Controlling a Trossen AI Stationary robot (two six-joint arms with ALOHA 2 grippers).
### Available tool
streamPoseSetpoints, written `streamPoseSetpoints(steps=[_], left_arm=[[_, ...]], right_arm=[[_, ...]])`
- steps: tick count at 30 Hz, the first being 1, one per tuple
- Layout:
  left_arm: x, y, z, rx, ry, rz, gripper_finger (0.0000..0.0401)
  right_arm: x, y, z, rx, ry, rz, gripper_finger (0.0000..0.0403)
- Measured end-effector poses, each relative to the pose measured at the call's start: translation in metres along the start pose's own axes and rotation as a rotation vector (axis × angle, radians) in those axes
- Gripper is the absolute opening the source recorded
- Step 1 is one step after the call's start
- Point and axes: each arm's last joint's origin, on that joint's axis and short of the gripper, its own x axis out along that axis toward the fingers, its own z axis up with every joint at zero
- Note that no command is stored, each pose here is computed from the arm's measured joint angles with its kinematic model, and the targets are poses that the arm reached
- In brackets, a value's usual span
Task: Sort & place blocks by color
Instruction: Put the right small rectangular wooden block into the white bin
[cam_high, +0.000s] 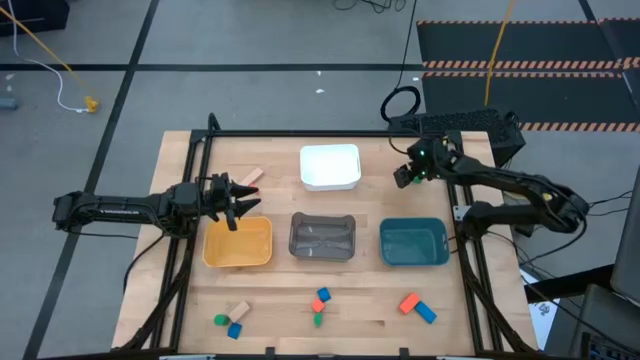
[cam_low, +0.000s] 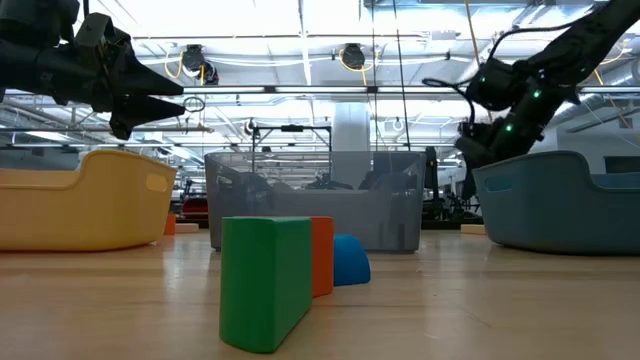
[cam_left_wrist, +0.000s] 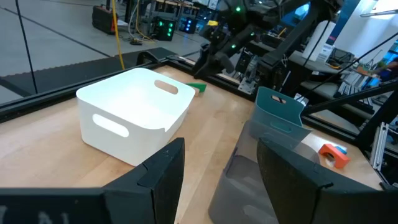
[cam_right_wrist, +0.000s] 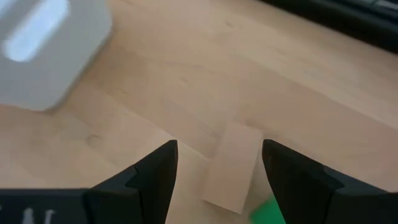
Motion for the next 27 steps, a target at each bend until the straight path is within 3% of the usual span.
streamPoseSetpoints(steps=[27], left_arm=[[0.000, 0.000, 0.000, 0.000, 0.000, 0.000, 0.0200]], right_arm=[[0.045, -0.008, -0.007, -0.044, 0.109, -0.051, 0.0219]])
